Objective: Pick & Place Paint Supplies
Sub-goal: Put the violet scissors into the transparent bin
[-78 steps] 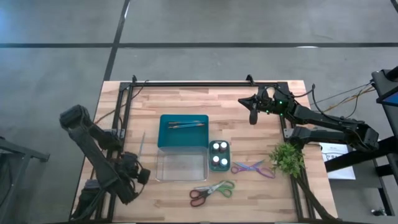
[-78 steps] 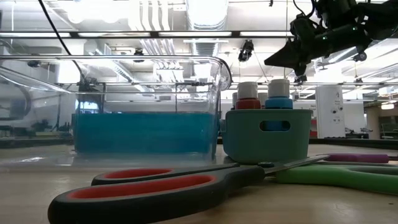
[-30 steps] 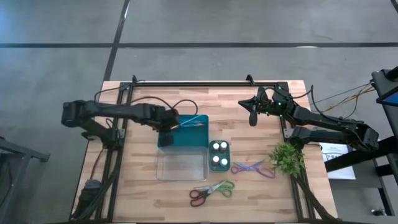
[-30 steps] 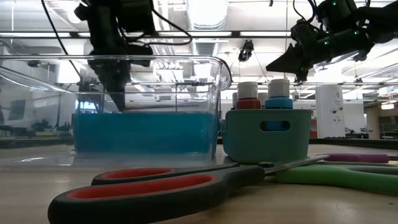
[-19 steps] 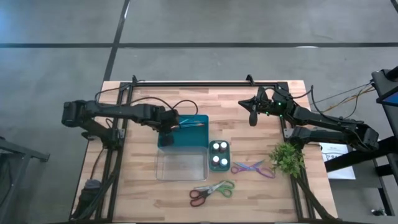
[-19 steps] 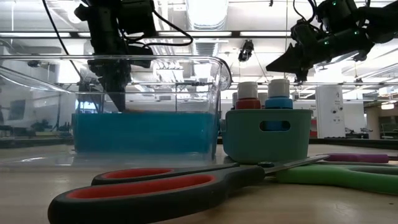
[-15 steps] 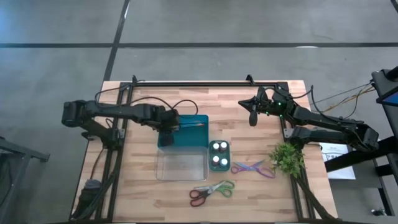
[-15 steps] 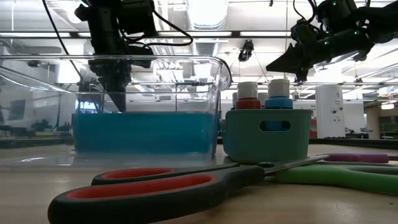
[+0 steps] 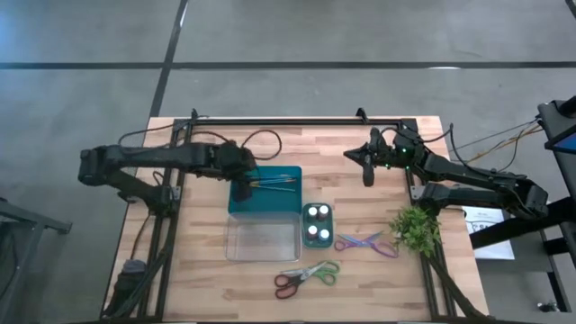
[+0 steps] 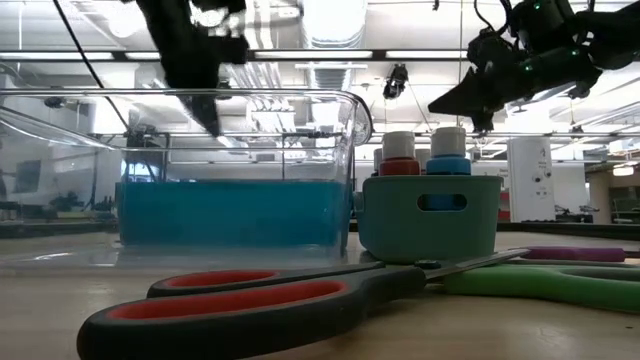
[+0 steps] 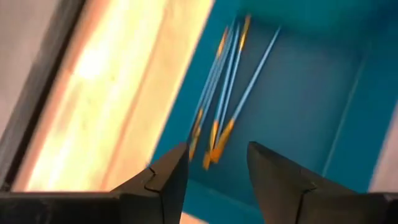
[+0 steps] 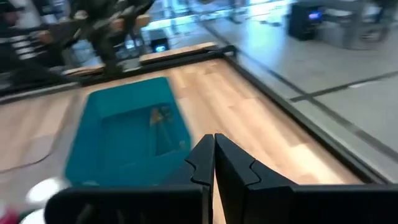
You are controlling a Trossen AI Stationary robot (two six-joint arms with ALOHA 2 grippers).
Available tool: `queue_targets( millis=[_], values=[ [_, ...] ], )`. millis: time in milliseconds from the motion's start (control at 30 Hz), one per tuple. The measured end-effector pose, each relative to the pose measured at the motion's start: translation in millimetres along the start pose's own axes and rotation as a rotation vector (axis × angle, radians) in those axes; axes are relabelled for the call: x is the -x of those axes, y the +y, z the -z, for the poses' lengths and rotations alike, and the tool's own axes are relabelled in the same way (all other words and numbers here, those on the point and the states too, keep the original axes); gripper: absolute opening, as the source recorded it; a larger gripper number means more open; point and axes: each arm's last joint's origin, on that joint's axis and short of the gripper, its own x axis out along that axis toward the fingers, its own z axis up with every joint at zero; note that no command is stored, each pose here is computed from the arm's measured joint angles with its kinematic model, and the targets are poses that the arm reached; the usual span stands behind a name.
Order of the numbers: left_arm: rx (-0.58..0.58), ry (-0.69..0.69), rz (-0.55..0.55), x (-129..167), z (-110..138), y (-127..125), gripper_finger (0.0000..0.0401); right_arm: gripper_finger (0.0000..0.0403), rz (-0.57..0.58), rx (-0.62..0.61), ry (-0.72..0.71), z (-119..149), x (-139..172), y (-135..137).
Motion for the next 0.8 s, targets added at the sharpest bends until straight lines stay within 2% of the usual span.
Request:
queue_targets(
  millis=[233, 367, 467, 600, 800],
  values=[
    [-0.014, -0.308, 0.036, 60, -20, 5, 0.0173, 0.0009, -0.183, 0.057, 0.012, 1, 0, 7],
    [-0.093, -0.574, 0.077, 96, -25, -1, 0.0173, 0.0009, -0.322, 0.06, 0.005, -5, 0, 15],
    [-0.171, -0.736, 0.109, 113, -21, -13, 0.0173, 0.0009, -0.372, 0.036, 0.053, -9, 0, 24],
    [-0.276, -0.872, 0.084, 114, -9, -40, 0.0173, 0.0009, -0.314, 0.078, 0.192, -20, -1, 40],
    [-0.198, -0.949, -0.088, 87, 18, -74, 0.0173, 0.0009, -0.207, 0.252, 0.286, -49, 6, 78]
  ],
)
